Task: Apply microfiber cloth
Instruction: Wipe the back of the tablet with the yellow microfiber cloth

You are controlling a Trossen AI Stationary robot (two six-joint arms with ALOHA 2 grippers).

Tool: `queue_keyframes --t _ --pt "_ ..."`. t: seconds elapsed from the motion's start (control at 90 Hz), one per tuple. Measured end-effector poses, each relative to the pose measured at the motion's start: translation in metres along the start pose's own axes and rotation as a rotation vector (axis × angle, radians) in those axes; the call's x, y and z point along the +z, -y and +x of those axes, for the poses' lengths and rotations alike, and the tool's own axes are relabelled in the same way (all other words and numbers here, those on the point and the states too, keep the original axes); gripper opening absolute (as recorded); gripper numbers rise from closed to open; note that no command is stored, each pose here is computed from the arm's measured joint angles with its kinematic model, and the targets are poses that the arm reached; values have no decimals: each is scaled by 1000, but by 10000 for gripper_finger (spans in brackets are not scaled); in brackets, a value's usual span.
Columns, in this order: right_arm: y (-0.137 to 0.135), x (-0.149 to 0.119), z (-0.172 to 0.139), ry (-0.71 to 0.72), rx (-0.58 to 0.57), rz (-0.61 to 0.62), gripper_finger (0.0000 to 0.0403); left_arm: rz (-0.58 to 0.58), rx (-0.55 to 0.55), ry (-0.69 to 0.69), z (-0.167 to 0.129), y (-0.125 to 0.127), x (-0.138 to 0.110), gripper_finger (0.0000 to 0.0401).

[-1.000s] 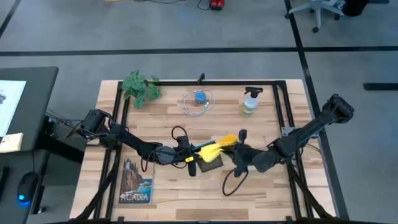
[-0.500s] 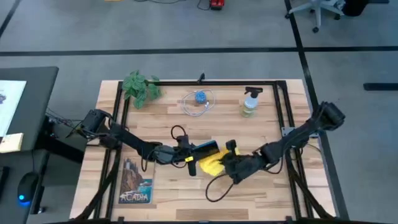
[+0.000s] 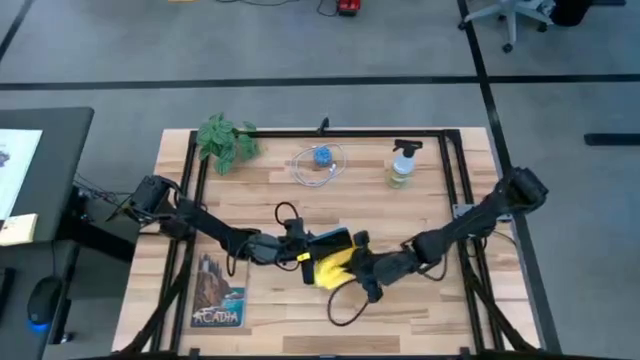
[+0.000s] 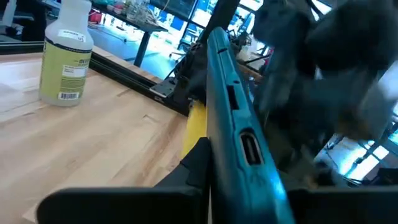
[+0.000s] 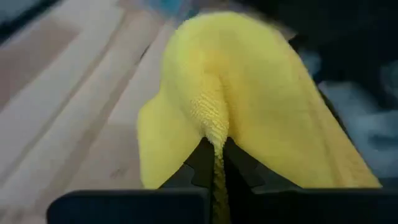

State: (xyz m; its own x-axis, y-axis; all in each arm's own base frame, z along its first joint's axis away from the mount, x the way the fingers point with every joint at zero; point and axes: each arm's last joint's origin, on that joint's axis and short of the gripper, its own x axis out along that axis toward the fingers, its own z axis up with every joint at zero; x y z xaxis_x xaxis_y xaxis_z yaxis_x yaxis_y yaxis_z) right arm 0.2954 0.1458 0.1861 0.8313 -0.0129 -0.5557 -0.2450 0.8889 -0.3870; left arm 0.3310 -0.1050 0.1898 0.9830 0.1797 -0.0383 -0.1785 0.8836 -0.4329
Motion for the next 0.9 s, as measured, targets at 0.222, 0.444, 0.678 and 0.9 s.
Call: queue_keyframes --t 0.222,0.444,0.678,0.9 --pt "-3 29 -21 44 -481 -126 0 -8 6 8 0 1 0 15" --pt "-8 34 -43 77 -377 -115 0 -9 -7 2 -1 1 0 15" --pt "-5 -2 -23 -162 -133 -53 0 -12 1 22 -1 2 1 15" --pt "-9 21 -42 -57 -560 -148 0 -20 -18 20 1 1 2 15"
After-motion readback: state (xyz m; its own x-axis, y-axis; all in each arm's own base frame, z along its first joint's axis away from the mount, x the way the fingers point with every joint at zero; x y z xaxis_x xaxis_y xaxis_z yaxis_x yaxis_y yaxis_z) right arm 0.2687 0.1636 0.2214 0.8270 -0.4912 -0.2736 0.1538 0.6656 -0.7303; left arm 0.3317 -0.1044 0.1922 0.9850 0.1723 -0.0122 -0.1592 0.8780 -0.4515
